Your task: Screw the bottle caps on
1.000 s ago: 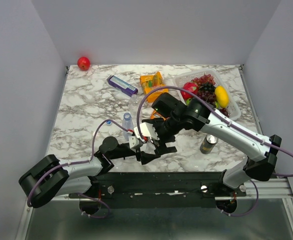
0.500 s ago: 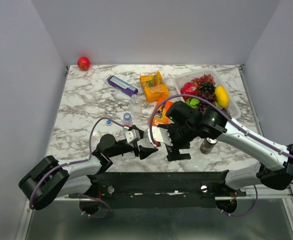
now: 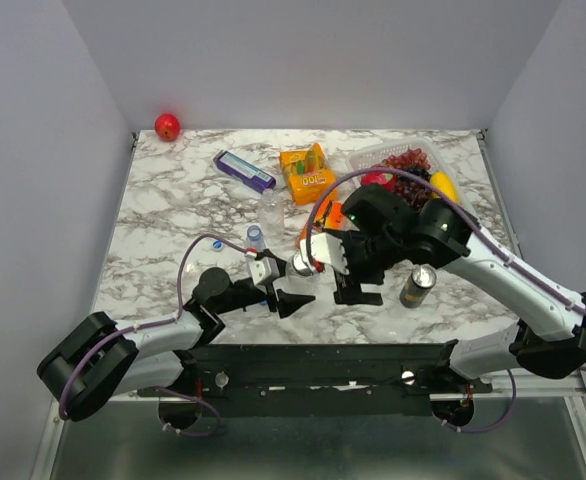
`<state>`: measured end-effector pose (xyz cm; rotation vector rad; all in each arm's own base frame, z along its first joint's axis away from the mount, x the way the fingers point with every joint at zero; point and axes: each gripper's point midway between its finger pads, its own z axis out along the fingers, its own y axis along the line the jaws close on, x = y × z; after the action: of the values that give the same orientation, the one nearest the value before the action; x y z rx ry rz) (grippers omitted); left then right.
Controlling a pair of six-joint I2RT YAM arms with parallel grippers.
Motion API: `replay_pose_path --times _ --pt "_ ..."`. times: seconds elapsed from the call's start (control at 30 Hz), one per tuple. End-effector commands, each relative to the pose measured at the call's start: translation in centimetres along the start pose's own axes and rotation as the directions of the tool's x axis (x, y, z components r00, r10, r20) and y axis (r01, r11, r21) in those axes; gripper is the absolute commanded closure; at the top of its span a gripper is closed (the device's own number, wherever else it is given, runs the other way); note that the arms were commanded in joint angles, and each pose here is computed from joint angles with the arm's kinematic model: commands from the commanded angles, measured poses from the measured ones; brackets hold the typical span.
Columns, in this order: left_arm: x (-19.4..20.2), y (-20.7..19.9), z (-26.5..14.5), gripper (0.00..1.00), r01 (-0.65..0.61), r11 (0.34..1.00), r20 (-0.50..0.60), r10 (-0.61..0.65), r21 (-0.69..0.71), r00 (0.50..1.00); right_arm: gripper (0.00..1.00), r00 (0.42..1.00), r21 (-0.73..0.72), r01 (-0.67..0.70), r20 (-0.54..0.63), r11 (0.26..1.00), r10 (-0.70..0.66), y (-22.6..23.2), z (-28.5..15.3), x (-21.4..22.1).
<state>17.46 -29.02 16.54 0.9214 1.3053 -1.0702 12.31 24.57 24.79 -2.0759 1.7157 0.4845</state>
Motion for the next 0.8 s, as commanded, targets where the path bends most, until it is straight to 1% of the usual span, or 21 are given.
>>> replay_pose_path --times 0.0,0.03,0.07,0.13,0.17,0.27,0.47,0.77 --pt "-0.8 -1.0 0.2 1.0 -0.024 0.998 0.024 0.023 0.055 0.999 0.07 0.982 0.166 0.031 0.176 0.986 -0.061 -3.2 -4.5 -5.2" --pt "-0.9 -1.3 0.3 1.0 -0.028 0.998 0.025 0.026 0.064 0.999 0.09 0.978 0.174 0.038 0.196 0.984 -0.072 -3.5 -4.8 -5.9" --pt "-1.0 -1.4 0.3 1.0 -0.032 0.997 0.026 0.03 0.07 0.999 0.14 0.974 0.18 0.039 0.215 0.983 -0.078 -3.9 -4.8 -6.6" --pt "-1.0 -1.8 0.4 1.0 -0.041 0.995 0.025 0.039 0.087 0.999 0.2 0.972 0.175 0.036 0.222 0.984 -0.075 -4.5 -4.3 -7.5" --pt "-0.9 -2.0 0.5 1.0 -0.044 0.994 0.022 0.042 0.095 0.999 0.29 0.97 0.192 0.033 0.231 0.981 -0.078 -5.1 -4.1 -7.9" --pt "-0.8 -2.5 0.4 1.0 -0.06 0.992 0.02 0.059 0.115 0.998 0.37 0.976 0.227 0.013 0.208 0.974 -0.061 -6.7 -3.0 -8.0" --pt "-0.9 -3.3 0.5 1.0 -0.085 0.986 0.025 0.083 0.143 0.996 0.4 0.98 0.223 -0.007 0.195 0.975 -0.037 -7.8 -1.3 -8.2" --pt "-1.6 -3.6 1.0 1.0 -0.092 0.984 0.038 0.087 0.151 0.995 0.4 0.981 0.055 0.056 0.181 0.997 -0.065 -4.8 1.2 -7.8"
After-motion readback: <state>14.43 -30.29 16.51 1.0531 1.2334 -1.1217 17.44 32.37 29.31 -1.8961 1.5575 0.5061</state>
